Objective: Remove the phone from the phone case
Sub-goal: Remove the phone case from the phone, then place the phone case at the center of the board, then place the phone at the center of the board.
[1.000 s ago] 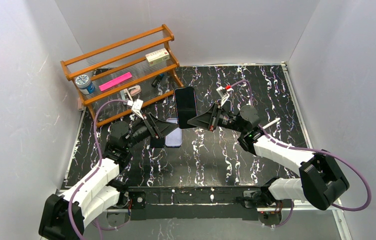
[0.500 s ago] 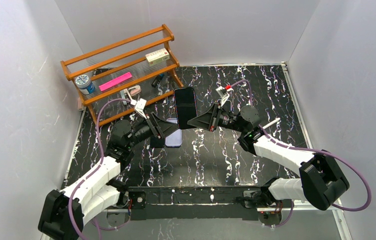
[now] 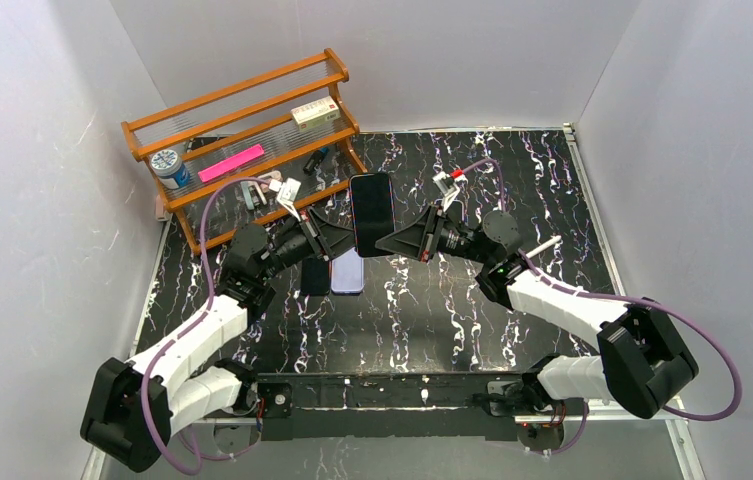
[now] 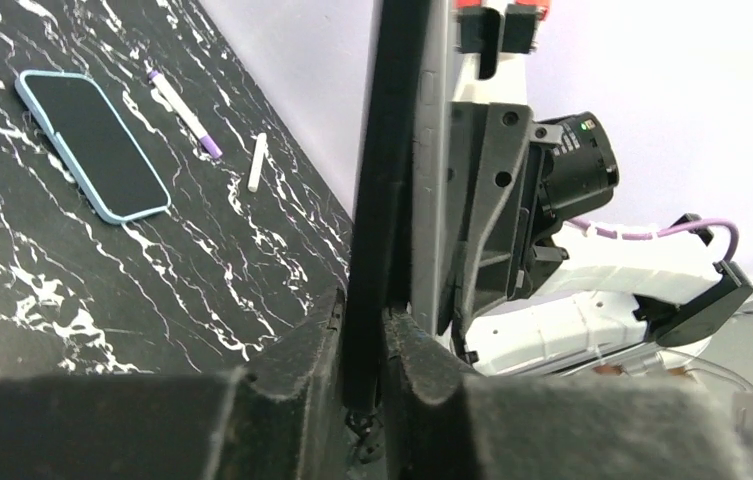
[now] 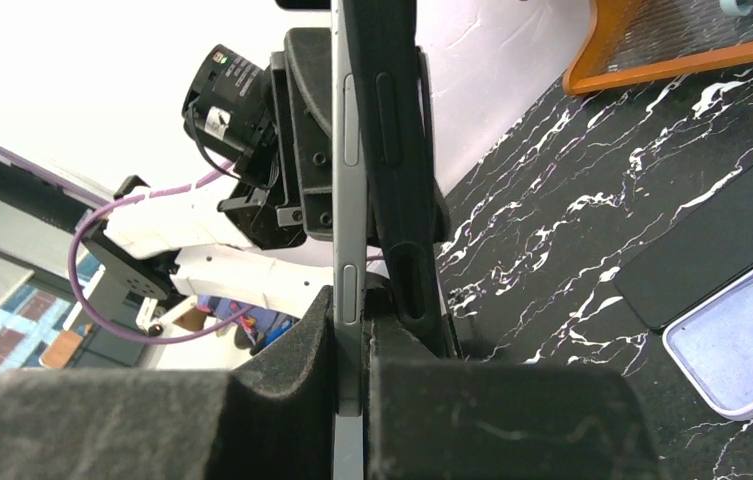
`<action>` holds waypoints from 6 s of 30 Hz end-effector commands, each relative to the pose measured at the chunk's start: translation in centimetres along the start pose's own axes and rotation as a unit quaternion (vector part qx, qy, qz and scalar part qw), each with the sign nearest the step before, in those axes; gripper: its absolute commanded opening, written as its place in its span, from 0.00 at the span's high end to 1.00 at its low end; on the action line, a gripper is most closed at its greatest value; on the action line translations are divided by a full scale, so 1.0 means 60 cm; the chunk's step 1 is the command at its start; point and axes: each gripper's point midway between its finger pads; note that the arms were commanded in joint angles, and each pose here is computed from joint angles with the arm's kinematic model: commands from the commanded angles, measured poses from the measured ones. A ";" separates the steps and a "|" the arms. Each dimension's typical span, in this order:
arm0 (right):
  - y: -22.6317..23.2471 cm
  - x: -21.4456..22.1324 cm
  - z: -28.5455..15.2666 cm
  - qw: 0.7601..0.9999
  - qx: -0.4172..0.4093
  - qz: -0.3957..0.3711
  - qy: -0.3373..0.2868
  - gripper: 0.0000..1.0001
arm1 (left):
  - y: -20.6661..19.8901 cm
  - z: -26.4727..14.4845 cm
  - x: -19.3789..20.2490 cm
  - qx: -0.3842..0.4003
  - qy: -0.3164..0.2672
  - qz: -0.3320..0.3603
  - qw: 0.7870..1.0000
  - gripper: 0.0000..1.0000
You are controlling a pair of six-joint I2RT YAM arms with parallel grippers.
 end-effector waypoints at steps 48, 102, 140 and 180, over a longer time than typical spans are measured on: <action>-0.294 0.134 -0.044 0.955 0.282 0.063 0.063 0.99 | 0.319 -0.287 -0.029 -0.609 0.157 0.060 0.775 1.00; -0.218 0.054 -0.122 0.948 0.314 -0.040 -0.032 0.99 | 0.338 0.028 0.169 -0.441 0.146 -0.054 0.884 0.87; -0.208 0.101 -0.047 0.969 0.247 -0.021 0.021 0.99 | 0.185 0.053 0.061 -0.361 0.074 -0.040 0.929 0.02; -0.233 0.072 -0.085 0.933 0.343 -0.111 0.008 0.07 | 0.326 -0.149 -0.073 -0.602 0.141 0.105 0.779 0.96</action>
Point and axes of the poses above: each gripper's point midway between its finger pads, its own z axis out along the fingers, its own y axis along the line the jaws close on, x = y × z, and after that the axes turned 3 degrees about -z, right-handed
